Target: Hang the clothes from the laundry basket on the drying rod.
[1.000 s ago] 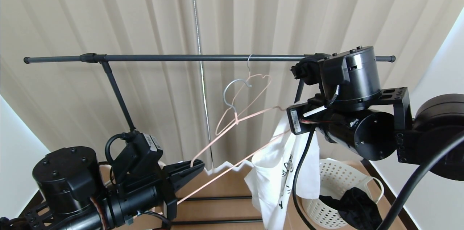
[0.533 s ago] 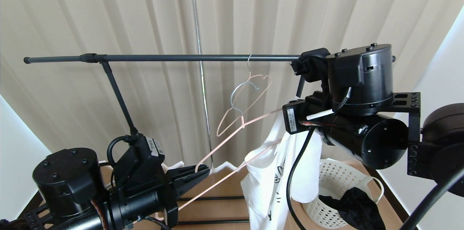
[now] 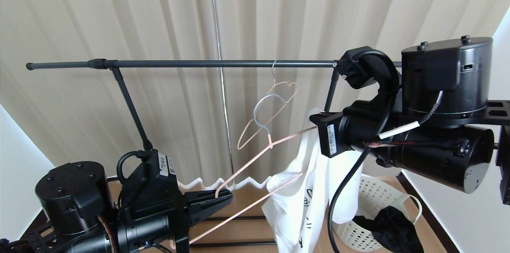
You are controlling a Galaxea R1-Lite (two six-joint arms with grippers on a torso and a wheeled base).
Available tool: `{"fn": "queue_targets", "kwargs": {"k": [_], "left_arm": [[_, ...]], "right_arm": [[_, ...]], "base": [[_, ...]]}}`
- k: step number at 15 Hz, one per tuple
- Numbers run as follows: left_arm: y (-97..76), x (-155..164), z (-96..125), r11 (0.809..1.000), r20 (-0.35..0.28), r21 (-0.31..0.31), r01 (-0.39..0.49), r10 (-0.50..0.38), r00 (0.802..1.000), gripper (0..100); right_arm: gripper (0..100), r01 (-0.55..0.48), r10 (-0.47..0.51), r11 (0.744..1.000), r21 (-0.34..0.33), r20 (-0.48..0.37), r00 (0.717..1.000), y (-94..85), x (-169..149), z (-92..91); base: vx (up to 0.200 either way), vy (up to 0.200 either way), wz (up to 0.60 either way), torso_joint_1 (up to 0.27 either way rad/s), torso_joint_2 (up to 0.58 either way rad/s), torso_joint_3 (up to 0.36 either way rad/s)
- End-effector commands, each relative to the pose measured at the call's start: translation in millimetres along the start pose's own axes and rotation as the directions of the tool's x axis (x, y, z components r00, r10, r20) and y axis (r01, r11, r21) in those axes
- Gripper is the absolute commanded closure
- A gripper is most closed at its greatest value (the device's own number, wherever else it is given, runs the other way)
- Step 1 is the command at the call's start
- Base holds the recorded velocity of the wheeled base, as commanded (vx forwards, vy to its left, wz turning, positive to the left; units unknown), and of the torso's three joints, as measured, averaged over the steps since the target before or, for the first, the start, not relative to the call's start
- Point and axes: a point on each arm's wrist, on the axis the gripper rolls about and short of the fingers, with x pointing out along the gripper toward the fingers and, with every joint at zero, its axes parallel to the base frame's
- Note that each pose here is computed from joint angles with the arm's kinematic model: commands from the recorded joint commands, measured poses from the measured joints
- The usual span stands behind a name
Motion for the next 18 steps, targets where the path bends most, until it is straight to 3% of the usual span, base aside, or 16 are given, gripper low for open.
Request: {"fn": "queue_targets", "kwargs": {"k": [1, 5, 8, 17, 18], "left_arm": [[0.2, -0.4, -2.1, 1.000, -0.008, -0.007, 0.001, -0.001, 1.000, 100], [0.1, 0.5, -1.1, 0.999, -0.004, -0.039, 0.005, -0.005, 1.000, 100], [-2.2, -1.6, -2.1, 0.998, -0.001, -0.045, 0.054, -0.054, 0.999, 100], [-2.7, -7.6, 4.7, 0.999, 0.027, -0.027, 0.042, -0.041, 0.999, 100], [-3.9, -9.6, 5.3, 0.999, 0.029, -0.025, 0.042, -0.041, 0.999, 100]], "right_arm": [[100, -0.076, 0.076, 0.997, -0.001, 0.020, 0.997, 4.2, -16.2, 2.3], [100, -0.144, 0.144, 0.989, -0.018, 0.007, 0.990, 14.8, -23.6, -3.3], [100, -0.188, 0.189, 0.981, -0.034, -0.002, 0.982, 26.0, -28.8, -7.6], [100, -0.217, 0.218, 0.975, -0.037, 0.026, 0.976, 29.4, -42.2, -3.8], [0, -0.218, 0.219, 0.975, -0.036, 0.031, 0.975, 29.5, -42.4, -2.5]], "base": [[0.000, 0.000, 0.00, 0.000, 0.00, 0.000], [0.000, 0.000, 0.00, 0.000, 0.00, 0.000], [0.000, 0.000, 0.00, 0.000, 0.00, 0.000], [0.000, 0.000, 0.00, 0.000, 0.00, 0.000], [0.000, 0.000, 0.00, 0.000, 0.00, 0.000]]}}
